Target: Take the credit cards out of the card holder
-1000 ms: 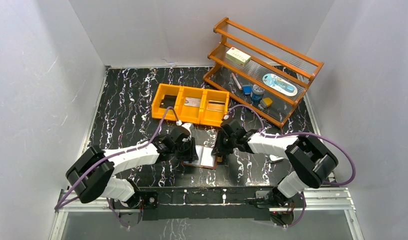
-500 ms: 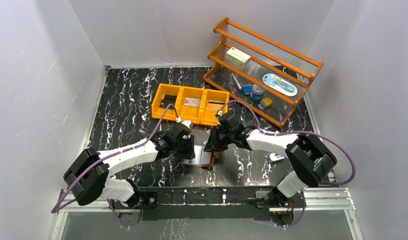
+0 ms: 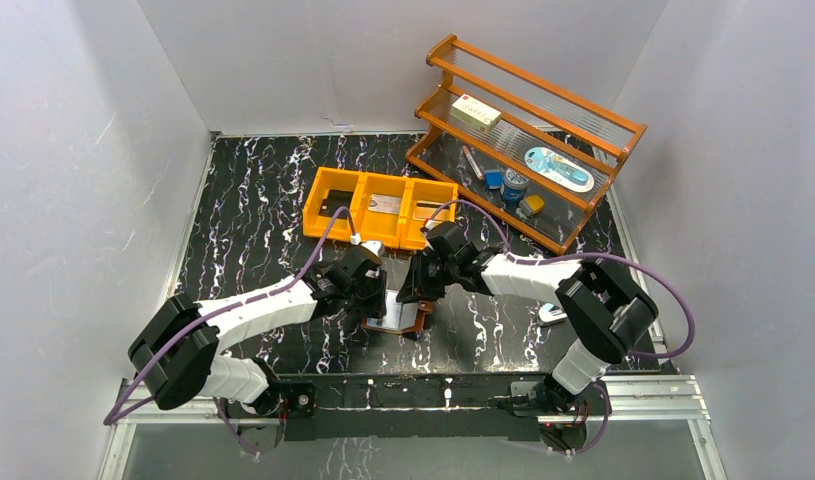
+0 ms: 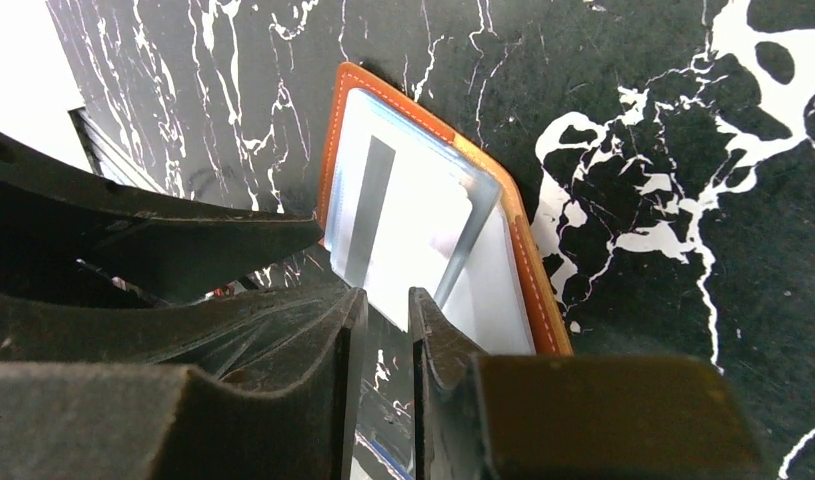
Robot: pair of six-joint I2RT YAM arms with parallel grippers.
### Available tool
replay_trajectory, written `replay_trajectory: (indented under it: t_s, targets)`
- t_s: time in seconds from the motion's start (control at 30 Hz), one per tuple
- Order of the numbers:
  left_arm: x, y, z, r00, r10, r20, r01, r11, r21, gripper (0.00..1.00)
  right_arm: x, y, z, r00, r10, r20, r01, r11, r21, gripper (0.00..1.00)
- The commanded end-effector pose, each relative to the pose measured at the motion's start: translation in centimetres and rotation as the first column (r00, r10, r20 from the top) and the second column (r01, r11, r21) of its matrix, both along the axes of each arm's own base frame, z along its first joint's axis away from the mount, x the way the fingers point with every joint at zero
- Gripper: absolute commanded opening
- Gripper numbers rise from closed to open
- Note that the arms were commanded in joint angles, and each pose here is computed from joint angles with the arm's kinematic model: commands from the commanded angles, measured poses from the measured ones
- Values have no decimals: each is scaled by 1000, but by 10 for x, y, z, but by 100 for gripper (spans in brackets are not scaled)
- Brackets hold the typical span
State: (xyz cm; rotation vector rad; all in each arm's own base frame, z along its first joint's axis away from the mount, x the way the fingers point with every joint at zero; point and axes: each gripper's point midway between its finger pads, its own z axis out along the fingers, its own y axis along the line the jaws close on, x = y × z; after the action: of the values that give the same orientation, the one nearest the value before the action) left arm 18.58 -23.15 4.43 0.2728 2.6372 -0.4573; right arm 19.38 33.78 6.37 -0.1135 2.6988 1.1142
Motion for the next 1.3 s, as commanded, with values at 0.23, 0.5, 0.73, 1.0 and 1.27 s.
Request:
replay_trajectory:
  t_s: [0.23,0.5,0.73,1.0,1.27]
  targets:
    - [8,-9,3,999,-47,-20,46,997,-64,36,-1,16,-31,993,-21,-115,21,1000,-1,31]
    - [-4,-5,-16,994,-67,-86,64,997,-32,34,-7,3,-37,986,-104,-131,106,994,4,32]
    - [-11,-7,-19,990,-86,-115,80,995,-55,27,-9,7,-33,986,-98,-134,108,992,63,19]
    - [-15,4,-30,990,-18,-142,17,1000,-10,20,-9,11,-18,990,-85,-109,99,986,131,0]
    - [-12,19,-37,991,27,-128,-20,998,56,14,-17,0,-22,991,-67,-117,83,987,138,0]
